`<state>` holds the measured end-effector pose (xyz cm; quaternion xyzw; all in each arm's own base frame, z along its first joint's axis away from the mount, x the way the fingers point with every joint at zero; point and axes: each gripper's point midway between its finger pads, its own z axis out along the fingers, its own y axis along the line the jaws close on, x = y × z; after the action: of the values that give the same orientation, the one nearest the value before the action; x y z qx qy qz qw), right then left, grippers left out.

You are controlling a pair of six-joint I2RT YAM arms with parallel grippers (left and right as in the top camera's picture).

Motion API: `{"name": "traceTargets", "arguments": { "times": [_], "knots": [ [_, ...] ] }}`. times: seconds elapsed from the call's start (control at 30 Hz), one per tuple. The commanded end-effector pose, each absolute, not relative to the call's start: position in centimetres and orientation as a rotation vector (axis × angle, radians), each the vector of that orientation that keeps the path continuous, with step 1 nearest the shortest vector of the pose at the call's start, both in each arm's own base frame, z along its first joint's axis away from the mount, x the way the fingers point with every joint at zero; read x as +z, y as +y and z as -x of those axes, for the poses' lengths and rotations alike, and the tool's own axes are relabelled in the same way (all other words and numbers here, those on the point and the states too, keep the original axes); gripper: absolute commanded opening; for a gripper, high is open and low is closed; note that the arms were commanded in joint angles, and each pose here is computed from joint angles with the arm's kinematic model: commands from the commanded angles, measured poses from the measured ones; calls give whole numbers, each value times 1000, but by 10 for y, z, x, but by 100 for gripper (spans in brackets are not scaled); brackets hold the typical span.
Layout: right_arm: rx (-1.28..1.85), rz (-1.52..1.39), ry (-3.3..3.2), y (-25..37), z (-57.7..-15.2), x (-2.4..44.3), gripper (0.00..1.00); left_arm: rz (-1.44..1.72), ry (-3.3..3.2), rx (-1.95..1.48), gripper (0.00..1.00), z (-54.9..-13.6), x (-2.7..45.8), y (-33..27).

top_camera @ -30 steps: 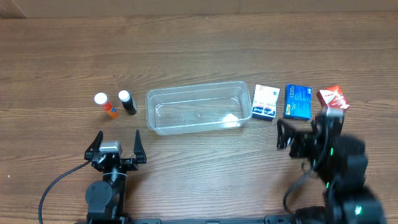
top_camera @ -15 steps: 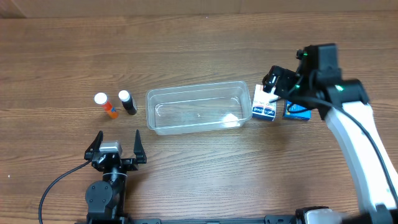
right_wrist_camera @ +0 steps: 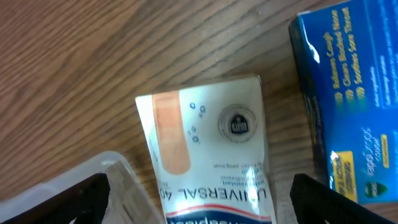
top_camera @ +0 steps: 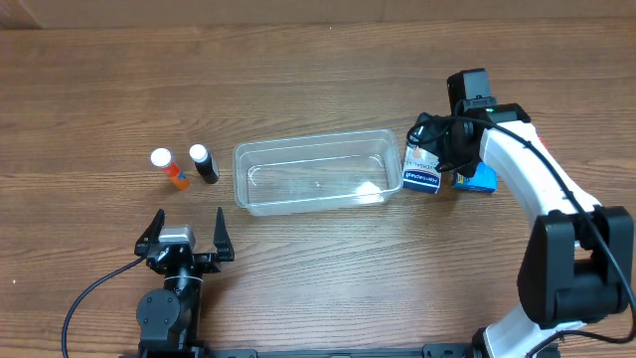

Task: Pack container
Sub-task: 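Reach right gripper to the white Hansaplast box and grasp it, then carry the Hansaplast box left and release it into the container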

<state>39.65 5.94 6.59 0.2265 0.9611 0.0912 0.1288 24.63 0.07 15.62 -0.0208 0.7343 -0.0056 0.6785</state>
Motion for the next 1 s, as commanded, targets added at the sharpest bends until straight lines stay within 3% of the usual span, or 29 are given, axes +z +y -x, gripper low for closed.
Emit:
{"name": "traceTargets", "arguments": {
  "times": [0.0,0.37,0.43,0.47,0.63,0.8,0.97],
  "knots": [
    [294,-558,2789,66,-407,64,95,36,1642,1,100,-246,157,1],
    [288,-486,2871,69,-406,30,100,36,1642,1,100,-246,157,1],
    [282,-484,2885,69,-405,24,96,36,1642,1,100,-246,157,1],
    [282,-483,2883,69,-406,23,88,36,1642,1,100,-246,157,1],
    [264,-483,2879,67,-407,23,68,36,1642,1,100,-246,157,1],
    [179,-492,2874,56,-404,34,64,36,1642,1,100,-246,157,1],
    [153,-413,2777,51,-405,114,62,36,1642,1,100,-246,157,1]
  ]
}}
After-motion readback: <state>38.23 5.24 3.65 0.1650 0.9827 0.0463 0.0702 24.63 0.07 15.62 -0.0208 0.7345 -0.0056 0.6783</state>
